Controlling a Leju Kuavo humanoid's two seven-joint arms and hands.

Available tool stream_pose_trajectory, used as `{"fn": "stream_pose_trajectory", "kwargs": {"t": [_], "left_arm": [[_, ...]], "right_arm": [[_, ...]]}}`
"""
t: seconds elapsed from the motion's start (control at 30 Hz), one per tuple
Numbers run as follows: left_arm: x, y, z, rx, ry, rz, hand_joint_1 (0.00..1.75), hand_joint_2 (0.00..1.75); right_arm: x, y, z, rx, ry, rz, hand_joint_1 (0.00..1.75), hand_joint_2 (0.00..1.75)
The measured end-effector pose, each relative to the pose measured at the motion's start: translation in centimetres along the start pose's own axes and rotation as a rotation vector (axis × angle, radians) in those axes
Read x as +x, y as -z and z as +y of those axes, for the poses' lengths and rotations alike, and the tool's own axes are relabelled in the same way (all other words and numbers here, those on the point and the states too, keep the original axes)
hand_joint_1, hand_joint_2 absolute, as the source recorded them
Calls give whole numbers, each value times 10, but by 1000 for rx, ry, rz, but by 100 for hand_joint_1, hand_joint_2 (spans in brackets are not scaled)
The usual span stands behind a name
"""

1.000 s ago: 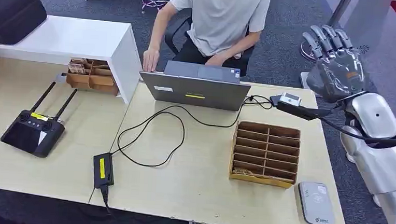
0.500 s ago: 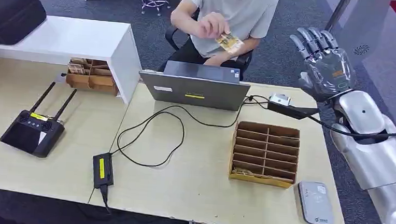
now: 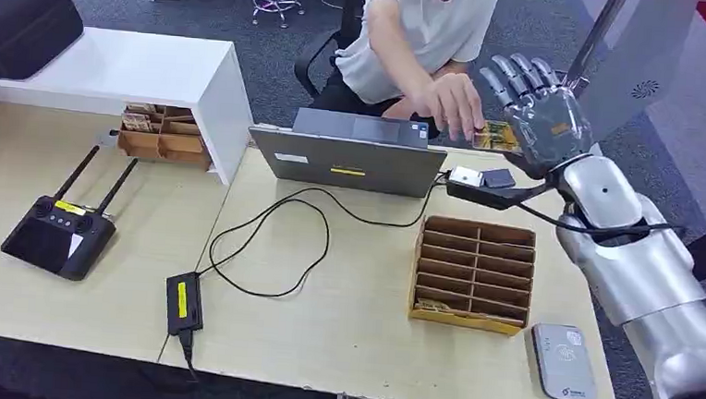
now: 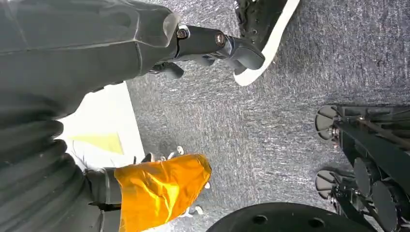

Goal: Pass the card to the sensor for recognition and then transmit it.

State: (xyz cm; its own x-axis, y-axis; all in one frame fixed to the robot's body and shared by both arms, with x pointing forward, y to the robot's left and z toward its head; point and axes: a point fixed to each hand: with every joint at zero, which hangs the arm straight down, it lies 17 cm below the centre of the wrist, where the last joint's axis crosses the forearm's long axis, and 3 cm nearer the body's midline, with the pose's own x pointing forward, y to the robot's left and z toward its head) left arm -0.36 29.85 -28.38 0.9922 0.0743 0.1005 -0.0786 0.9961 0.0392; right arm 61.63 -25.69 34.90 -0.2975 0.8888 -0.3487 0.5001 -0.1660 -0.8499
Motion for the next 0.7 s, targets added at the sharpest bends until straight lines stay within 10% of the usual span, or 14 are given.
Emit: {"fn": "stream_pose_trajectory", "kwargs": {"t": [0.7], "left_arm": [[0, 0, 0, -1, 1, -1, 0, 175]], "right_arm": [[8, 5, 5, 13, 8, -8, 0, 175]]}}
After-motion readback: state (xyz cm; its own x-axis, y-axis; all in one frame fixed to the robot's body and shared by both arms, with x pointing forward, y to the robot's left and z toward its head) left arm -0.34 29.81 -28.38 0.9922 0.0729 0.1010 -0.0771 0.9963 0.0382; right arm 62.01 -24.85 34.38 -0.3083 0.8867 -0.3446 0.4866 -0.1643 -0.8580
